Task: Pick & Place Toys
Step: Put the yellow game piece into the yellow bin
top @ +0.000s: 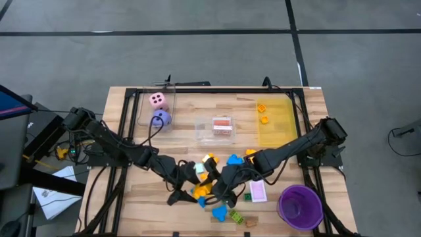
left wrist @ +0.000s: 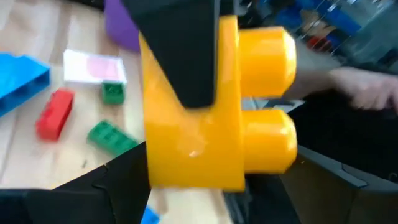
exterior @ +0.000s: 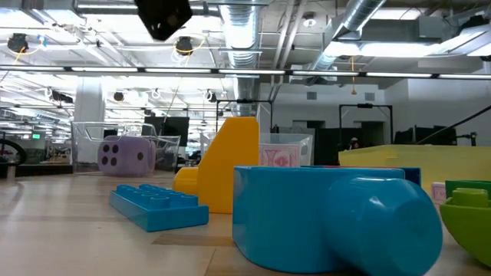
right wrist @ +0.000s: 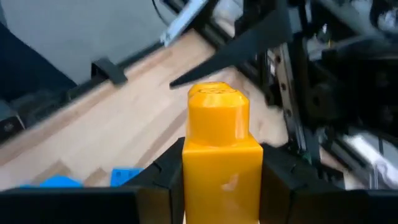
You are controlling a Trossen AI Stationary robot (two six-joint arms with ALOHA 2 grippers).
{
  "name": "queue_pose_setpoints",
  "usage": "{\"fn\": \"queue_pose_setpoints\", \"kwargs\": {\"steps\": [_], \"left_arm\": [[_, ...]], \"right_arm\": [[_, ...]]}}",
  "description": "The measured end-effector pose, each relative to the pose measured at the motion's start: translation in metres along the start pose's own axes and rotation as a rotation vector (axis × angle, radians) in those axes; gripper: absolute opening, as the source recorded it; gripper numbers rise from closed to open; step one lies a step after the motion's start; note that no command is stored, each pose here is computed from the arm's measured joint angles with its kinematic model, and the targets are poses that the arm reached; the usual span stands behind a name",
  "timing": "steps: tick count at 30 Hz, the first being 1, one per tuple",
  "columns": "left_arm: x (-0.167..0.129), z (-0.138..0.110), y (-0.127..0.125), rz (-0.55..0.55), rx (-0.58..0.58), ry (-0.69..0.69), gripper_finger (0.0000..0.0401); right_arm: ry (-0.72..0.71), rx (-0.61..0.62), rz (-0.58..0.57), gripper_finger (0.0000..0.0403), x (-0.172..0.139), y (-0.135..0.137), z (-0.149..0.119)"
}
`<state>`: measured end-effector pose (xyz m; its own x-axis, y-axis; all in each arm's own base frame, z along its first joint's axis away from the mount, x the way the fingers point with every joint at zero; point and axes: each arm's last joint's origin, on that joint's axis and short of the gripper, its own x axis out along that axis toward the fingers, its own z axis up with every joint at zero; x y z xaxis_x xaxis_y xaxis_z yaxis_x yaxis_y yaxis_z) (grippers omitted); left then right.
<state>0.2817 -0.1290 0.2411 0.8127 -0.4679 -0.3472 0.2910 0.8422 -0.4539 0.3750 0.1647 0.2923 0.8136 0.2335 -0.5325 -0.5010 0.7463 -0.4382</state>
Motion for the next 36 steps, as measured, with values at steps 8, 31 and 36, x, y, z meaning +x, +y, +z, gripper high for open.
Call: {"fn": "queue_pose_setpoints", "kwargs": {"steps": [8,31,36], "left_arm": [[-0.003,-0.002,0.024,0.111,-0.036,0.084,0.0332],[-0.005,0.017,0.03,0.32,0.48,-0.088,0.0313],[-0.008,0.027,0.04,0.361,0.498,-0.148,0.0313]], "right_arm": [[0.178,0.072,-0.002,0.0127,-0.012,0.007,-0.01],[0.47,0.686,-0.559,0.0128,-0.166,-0.004,-0.076],[0.521,0.898,-0.683,0.0128,-0.188,-0.01,-0.106]]}}
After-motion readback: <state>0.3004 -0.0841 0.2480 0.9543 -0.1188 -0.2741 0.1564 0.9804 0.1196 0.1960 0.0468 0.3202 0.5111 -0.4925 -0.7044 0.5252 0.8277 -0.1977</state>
